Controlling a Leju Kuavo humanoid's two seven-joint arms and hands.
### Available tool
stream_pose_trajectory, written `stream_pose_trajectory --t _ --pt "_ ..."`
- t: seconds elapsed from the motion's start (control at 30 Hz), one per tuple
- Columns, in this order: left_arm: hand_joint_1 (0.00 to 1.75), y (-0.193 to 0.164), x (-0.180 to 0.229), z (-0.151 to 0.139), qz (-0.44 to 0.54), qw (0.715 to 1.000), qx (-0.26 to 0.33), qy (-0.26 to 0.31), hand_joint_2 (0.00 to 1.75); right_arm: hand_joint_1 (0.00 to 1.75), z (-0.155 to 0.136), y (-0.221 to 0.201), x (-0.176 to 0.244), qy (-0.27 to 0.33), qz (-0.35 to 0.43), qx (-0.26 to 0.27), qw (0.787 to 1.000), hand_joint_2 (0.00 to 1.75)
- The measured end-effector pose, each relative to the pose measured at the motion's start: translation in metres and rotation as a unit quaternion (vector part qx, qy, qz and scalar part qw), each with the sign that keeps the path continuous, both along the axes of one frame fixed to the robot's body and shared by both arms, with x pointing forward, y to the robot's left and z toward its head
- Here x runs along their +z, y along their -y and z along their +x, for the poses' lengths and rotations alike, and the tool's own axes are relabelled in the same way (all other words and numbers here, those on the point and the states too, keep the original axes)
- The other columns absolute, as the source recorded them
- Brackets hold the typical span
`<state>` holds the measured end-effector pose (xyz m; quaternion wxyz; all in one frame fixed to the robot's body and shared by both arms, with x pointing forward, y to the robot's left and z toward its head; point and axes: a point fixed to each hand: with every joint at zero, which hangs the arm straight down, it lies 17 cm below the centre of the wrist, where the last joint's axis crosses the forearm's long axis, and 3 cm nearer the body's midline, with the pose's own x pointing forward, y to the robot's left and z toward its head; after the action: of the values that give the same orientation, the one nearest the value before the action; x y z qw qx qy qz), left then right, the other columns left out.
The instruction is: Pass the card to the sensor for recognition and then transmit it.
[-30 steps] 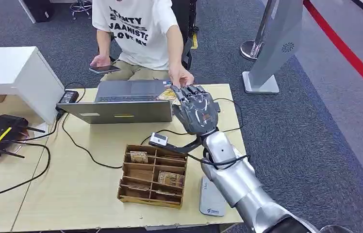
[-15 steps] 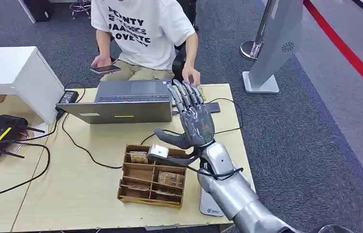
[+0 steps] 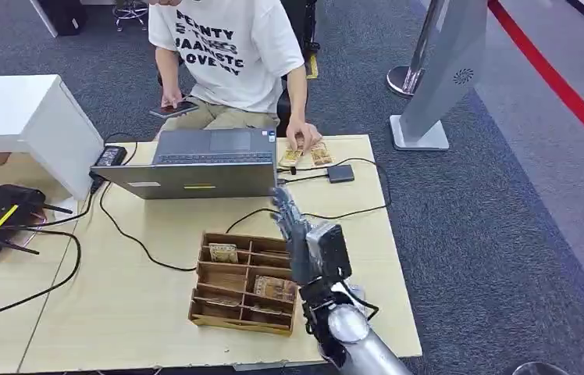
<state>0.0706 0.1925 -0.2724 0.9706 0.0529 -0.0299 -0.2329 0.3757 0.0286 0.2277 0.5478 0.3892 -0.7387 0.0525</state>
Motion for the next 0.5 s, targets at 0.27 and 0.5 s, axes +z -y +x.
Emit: stream_pose_trajectory --t 0.27,0.5 --pt "0.0 -0.007 0.0 0.003 0.01 1.0 -0.014 -0.006 0.0 0.0 -0.073 0.001 0.008 -0.043 0.194 0.223 0.954 0.0" --pt "0.0 -0.012 0.001 0.012 0.013 1.0 -0.02 -0.003 0.0 0.0 -0.083 0.01 0.0 -0.066 0.246 0.264 0.93 0.0"
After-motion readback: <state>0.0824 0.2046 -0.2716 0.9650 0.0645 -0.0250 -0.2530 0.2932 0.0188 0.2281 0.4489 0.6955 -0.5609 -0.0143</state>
